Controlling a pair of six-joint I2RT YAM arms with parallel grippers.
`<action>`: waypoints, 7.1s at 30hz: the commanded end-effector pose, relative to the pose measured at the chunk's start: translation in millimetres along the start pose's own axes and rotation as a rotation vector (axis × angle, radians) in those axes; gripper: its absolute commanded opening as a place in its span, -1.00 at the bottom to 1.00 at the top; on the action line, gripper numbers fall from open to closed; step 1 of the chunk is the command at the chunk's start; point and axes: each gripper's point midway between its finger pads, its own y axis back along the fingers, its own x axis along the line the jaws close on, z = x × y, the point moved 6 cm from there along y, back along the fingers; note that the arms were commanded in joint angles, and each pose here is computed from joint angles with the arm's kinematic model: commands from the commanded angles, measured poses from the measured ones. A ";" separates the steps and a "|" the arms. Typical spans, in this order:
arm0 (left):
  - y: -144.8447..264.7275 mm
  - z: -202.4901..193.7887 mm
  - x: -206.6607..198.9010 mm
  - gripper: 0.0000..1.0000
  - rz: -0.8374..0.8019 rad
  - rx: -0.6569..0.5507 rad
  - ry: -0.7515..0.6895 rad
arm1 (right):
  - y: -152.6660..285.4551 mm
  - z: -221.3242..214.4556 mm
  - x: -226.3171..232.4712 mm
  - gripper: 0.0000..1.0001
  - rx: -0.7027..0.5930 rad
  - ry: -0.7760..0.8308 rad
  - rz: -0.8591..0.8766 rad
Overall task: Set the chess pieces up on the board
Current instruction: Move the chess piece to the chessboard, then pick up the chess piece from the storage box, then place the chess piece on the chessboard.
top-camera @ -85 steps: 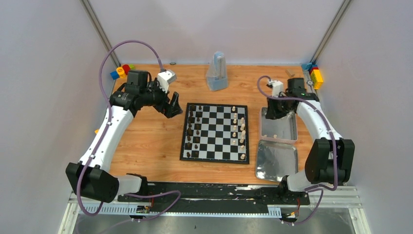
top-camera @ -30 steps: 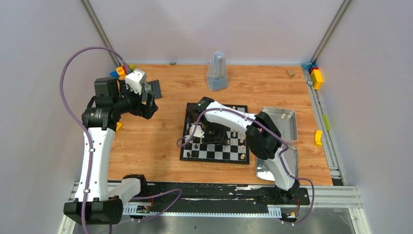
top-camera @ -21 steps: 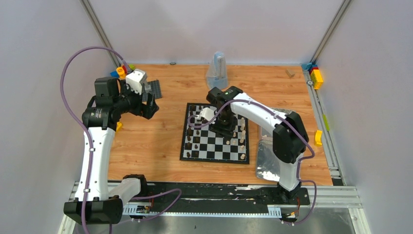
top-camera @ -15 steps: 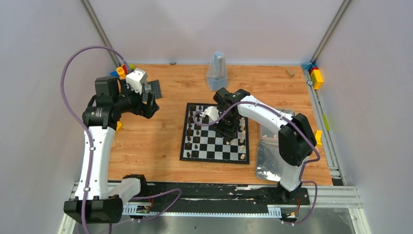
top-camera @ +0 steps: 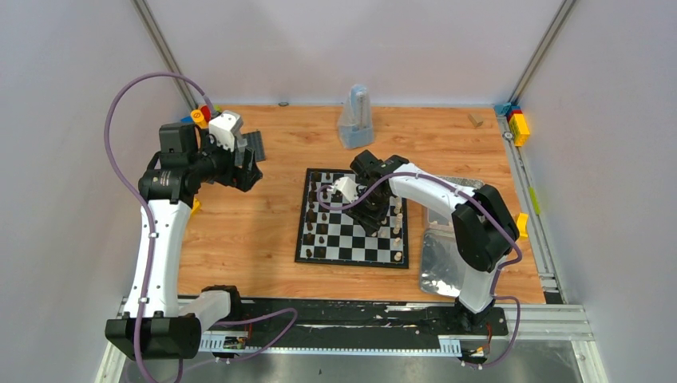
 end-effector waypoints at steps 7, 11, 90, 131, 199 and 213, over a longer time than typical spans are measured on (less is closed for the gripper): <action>2.6 10.8 -0.4 1.00 -0.006 -0.053 -0.010 | 2.2 1.4 -1.1 -0.25 -0.029 0.002 -0.012; 1.1 10.0 0.1 1.00 -0.008 -0.050 -0.006 | 2.0 -1.9 -1.1 -0.24 -0.015 0.002 -0.014; -1.1 11.4 -3.0 1.00 -0.046 -0.046 0.006 | 97.1 -12.3 -11.1 -0.03 -0.321 -0.195 -0.126; -6.3 -2.8 -28.4 1.00 -0.259 -0.081 0.012 | 97.6 -209.1 -214.8 -0.22 -0.410 -1.097 -0.678; 0.3 -5.4 -5.9 1.00 -0.059 0.012 -0.013 | 6.4 -53.8 60.4 -1.00 -0.259 0.161 -0.059; 0.4 -8.9 -7.0 1.00 -0.060 0.014 -0.009 | -6.3 -60.3 58.5 -1.00 -0.223 0.164 -0.087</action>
